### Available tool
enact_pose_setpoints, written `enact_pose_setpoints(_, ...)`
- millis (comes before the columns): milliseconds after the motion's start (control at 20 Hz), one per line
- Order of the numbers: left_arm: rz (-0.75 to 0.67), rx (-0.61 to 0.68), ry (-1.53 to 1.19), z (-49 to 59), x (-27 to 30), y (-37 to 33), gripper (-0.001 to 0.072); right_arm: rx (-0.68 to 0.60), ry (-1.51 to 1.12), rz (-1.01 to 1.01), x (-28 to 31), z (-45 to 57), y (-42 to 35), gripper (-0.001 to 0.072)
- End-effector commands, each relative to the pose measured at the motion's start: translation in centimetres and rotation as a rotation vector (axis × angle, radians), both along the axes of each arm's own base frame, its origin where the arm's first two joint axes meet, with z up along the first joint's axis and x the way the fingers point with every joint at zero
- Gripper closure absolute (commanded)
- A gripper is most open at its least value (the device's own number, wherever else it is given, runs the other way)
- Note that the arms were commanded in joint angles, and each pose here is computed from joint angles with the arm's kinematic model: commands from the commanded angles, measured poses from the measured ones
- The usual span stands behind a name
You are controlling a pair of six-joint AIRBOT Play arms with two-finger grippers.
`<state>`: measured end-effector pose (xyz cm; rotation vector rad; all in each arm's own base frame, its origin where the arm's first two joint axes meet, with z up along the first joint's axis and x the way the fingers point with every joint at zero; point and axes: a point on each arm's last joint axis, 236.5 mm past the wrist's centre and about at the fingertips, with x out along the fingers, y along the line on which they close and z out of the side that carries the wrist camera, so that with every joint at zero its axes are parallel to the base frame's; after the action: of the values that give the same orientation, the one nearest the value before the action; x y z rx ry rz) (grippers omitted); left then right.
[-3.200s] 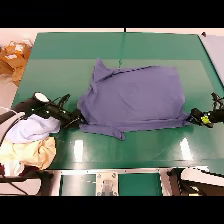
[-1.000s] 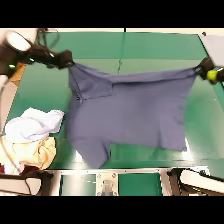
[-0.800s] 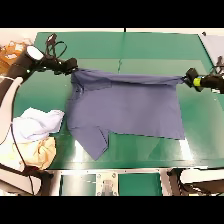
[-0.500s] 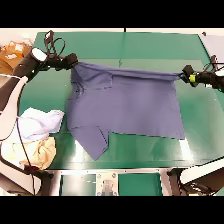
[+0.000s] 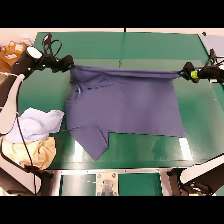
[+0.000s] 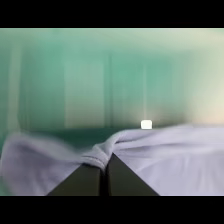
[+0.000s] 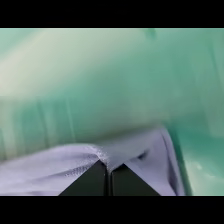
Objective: Fold the shirts.
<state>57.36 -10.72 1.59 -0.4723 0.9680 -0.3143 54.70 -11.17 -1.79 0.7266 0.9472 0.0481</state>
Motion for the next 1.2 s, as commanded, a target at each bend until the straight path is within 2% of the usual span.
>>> enact_pose_setpoints(0, -0.136, 0.074, 0.236, -3.3, -5.8, 1.1, 0.0688, -0.032, 0.202, 0.14, -5.4, -3.1, 0.2, 0.0698)
enact_pose_setpoints(350, -0.208, 0.07, 0.47, -7.9, -12.0, 0.4, 0.0689, -0.043, 0.396, 0.224, -10.7, -6.7, 0.8, 0.0697)
enact_pose_setpoints(650, -0.192, 0.035, 0.511, -8.6, -12.9, -0.1, 0.0688, -0.028, 0.415, 0.217, -11.0, -7.0, 1.1, 0.0689)
enact_pose_setpoints(700, -0.188, 0.006, 0.502, -8.3, -12.6, -0.6, 0.0686, -0.024, 0.421, 0.221, -11.2, -7.0, 1.2, 0.0584)
enact_pose_setpoints(750, -0.19, -0.027, 0.497, -7.9, -12.5, -1.3, 0.0572, -0.015, 0.432, 0.221, -11.4, -6.9, 1.3, 0.0486)
enact_pose_setpoints(800, -0.193, -0.06, 0.5, -7.4, -12.6, -1.9, 0.0207, -0.009, 0.455, 0.216, -11.8, -6.7, 1.3, 0.0419)
enact_pose_setpoints(850, -0.204, -0.086, 0.514, -7.0, -13.0, -2.4, 0.0091, -0.027, 0.496, 0.206, -12.5, -6.5, 0.7, 0.0412)
enact_pose_setpoints(950, -0.254, -0.096, 0.597, -6.4, -15.2, -2.6, 0.0098, -0.128, 0.619, 0.136, -14.8, -5.6, -2.3, 0.0421)
enact_pose_setpoints(1000, -0.271, -0.09, 0.653, -6.2, -16.5, -2.4, 0.0099, -0.176, 0.665, 0.091, -15.9, -4.9, -3.7, 0.0487)
enact_pose_setpoints(1050, -0.288, -0.084, 0.713, -5.9, -18.0, -2.2, 0.0202, -0.202, 0.693, 0.064, -16.8, -4.1, -4.5, 0.0621)
enact_pose_setpoints(1100, -0.317, -0.081, 0.761, -5.7, -19.3, -2.1, 0.0466, -0.202, 0.71, 0.051, -17.7, -3.1, -4.5, 0.0696)
enact_pose_setpoints(1150, -0.347, -0.082, 0.793, -5.4, -20.2, -2.0, 0.0691, -0.192, 0.719, 0.046, -18.5, -2.3, -4.2, 0.0697)
